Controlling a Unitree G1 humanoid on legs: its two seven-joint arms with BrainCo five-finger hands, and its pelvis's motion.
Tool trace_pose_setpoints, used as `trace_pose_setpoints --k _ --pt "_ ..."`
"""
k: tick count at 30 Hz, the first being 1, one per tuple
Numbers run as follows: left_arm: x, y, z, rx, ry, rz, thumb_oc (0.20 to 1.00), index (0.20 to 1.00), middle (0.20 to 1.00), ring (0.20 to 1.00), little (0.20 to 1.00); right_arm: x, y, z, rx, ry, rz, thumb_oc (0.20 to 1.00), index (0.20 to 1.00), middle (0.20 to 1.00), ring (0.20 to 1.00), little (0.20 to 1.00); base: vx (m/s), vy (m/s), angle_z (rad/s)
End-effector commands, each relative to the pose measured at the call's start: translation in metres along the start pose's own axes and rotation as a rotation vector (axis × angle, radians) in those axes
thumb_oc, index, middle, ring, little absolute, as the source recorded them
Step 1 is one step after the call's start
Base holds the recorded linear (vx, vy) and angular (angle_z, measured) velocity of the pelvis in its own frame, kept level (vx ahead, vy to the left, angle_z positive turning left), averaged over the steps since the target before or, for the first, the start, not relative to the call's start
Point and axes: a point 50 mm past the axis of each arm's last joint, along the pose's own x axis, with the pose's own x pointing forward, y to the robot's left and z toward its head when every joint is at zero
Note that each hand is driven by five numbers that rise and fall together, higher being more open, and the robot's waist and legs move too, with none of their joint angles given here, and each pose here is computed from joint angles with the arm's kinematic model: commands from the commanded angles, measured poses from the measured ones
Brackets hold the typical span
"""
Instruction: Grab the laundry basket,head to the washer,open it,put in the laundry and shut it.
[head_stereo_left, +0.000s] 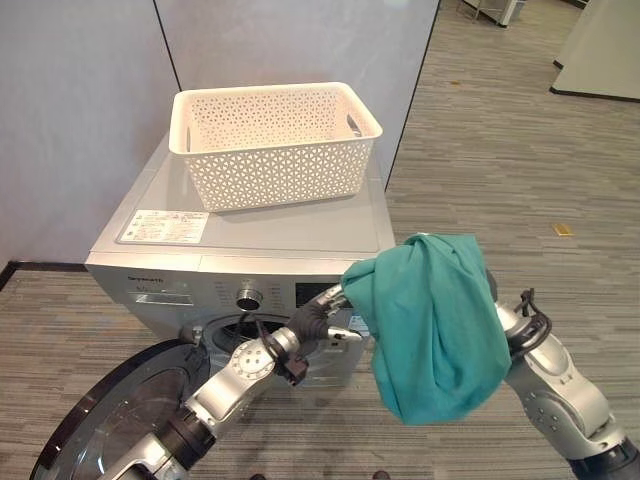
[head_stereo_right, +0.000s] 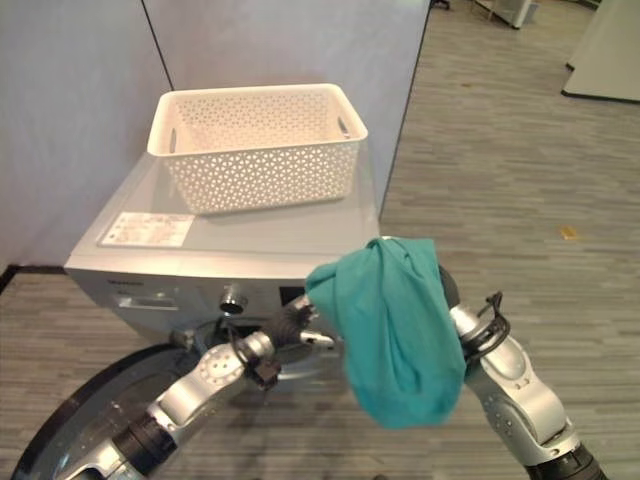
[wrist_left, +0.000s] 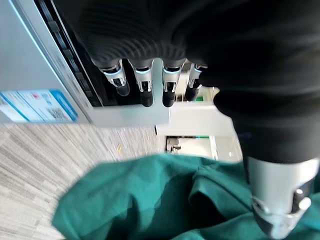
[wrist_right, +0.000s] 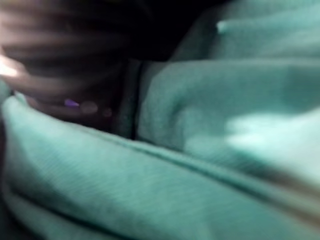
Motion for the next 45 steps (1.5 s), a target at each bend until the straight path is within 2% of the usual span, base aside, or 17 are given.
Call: trace_pose_setpoints --k 1,5,15,28,29,30,36,45 --pt "0.02 0.004 0.019 0.095 -0.049 -0.043 1.0 1.0 1.0 1.0 1.0 0.018 0.005 0.021 -0.029 -0.123 0.045 0.2 0.2 0.2 0.2 0.2 -0.04 -0.041 0.18" --pt "0.029 -0.009 0.017 0.065 -0.036 -0.107 1.0 1.0 1.0 1.0 1.0 0.024 0.005 0.016 -0.029 -0.095 0.049 0.2 0.2 0.2 0.2 0.2 -0.02 -0.037 0.1" --pt "0.023 -0.025 0.021 0.036 -0.04 -0.248 1.0 1.0 1.0 1.0 1.0 0.029 -0.01 0.006 -0.068 0.017 0.042 0.2 0.2 0.2 0.2 0.2 0.0 -0.025 0.17" --pt "0.033 -0.04 0.042 0.139 -0.131 -0.331 1.0 1.0 1.0 1.0 1.0 0.047 -0.014 -0.002 -0.051 0.028 0.038 0.2 0.2 0.2 0.2 0.2 0.01 -0.002 0.02" --pt "0.037 -0.041 0.039 0.126 -0.119 -0.311 0.423 0.423 0.423 0.423 0.423 0.05 -0.009 -0.004 -0.016 0.012 0.039 0.2 0.2 0.2 0.2 0.2 0.0 0.0 0.0" --pt "0.037 -0.041 0.038 0.126 -0.119 -0.31 0.206 0.206 0.206 0.206 0.206 0.05 -0.009 -0.004 -0.016 0.013 0.039 0.2 0.2 0.2 0.2 0.2 0.0 0.0 0.0" --pt "0.042 -0.038 0.03 0.1 -0.094 -0.245 0.2 0.2 0.2 0.2 0.2 0.05 0.002 -0.002 0.027 -0.026 0.051 0.2 0.2 0.2 0.2 0.2 0.0 -0.001 0.02" --pt "0.035 -0.015 0.038 0.224 -0.17 -0.078 0.2 0.2 0.2 0.2 0.2 0.034 0.001 0.0 0.037 -0.049 0.022 0.2 0.2 0.2 0.2 0.2 0.0 -0.01 0.06"
